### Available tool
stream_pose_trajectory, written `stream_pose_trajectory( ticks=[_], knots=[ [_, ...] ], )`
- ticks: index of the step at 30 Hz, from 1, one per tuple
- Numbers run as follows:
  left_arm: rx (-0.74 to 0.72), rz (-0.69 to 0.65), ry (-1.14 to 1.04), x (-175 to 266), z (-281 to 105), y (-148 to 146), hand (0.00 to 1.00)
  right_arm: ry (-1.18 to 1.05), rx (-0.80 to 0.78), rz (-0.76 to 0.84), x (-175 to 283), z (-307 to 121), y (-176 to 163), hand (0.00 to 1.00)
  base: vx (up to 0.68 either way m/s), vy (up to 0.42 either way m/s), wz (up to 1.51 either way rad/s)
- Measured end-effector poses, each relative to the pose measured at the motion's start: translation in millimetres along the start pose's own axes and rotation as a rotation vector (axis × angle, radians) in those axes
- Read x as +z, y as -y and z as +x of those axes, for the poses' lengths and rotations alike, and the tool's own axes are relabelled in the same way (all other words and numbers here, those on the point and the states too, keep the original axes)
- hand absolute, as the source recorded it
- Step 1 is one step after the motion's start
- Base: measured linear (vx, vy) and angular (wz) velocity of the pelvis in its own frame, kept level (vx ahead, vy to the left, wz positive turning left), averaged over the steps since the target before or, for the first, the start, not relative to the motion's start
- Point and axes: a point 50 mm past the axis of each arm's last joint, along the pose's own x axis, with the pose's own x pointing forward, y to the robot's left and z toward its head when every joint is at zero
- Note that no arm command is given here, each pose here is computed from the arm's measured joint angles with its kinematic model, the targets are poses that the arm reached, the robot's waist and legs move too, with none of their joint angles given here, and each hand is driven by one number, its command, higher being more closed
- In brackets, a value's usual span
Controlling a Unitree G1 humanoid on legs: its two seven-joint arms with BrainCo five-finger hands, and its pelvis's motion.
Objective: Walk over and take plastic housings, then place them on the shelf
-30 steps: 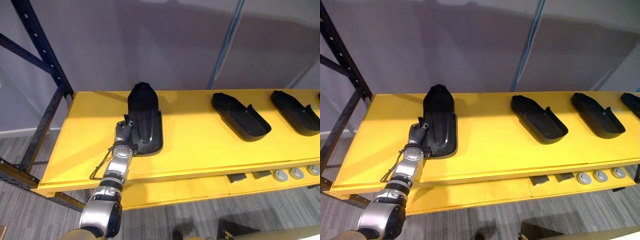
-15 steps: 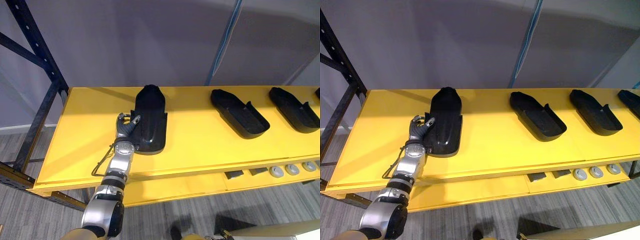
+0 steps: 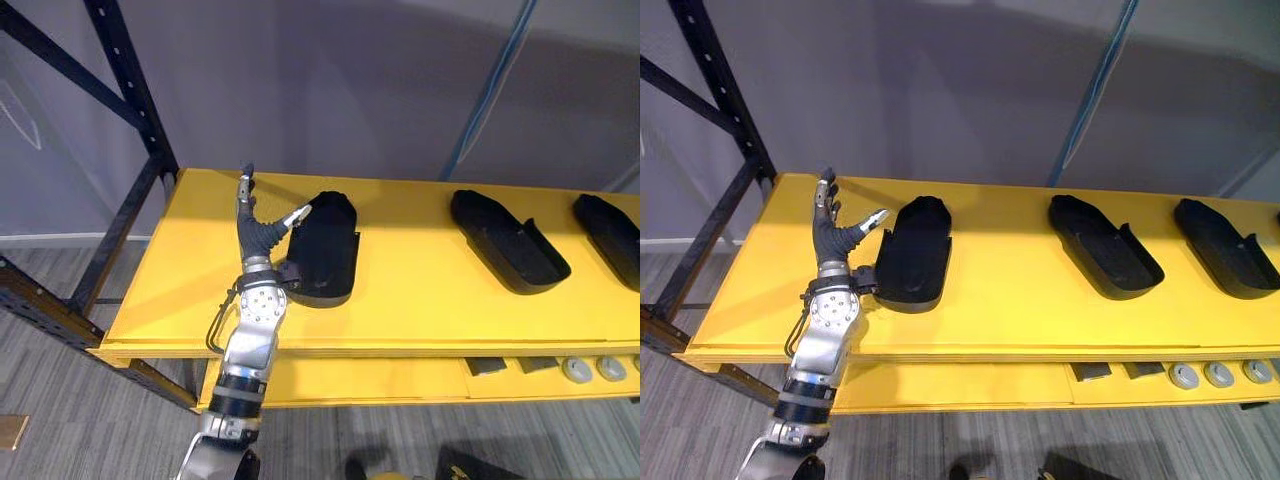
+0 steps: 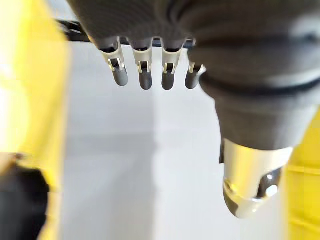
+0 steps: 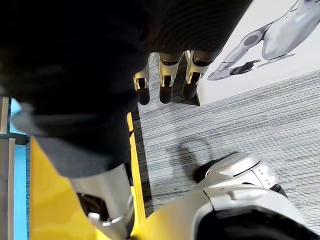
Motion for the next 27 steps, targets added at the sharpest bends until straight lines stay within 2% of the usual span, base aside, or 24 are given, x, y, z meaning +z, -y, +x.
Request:
stream_pose_trajectory(
  ticks=[1, 2, 8, 16, 20, 27],
  knots=[
    [-0.025, -0.003, 0.012, 2.0, -5.3, 2.9, 0.00, 0.000, -0.001, 0.002, -0.6, -0.3, 0.4, 0.00, 0.00, 0.000, 0.00],
    [-0.082, -0.012, 0.028, 5.0, -16.9, 10.3, 1.00, 0.001, -0.003, 0.006, -2.1, -1.0, 1.0, 0.00, 0.00, 0.000, 0.00],
    [-0.298, -0.037, -0.051, -5.9, -76.8, 28.8, 1.00, -0.007, -0.006, 0.016, -7.5, -3.2, 1.4, 0.00, 0.00, 0.000, 0.00],
    [-0.392, -0.023, -0.184, -30.3, -105.0, 30.1, 1.00, -0.032, -0.019, 0.014, -17.9, -7.2, 4.8, 0.00, 0.00, 0.000, 0.00],
    [-0.454, 0.104, -0.297, -64.0, -116.6, 33.4, 1.00, -0.028, -0.010, -0.010, -17.5, -7.4, 3.8, 0.00, 0.00, 0.006, -0.01],
    [-0.505, 0.224, -0.407, -96.0, -117.6, 35.6, 1.00, -0.016, -0.003, -0.022, -14.4, -6.9, 2.9, 0.00, -0.02, 0.017, -0.02]
  ],
)
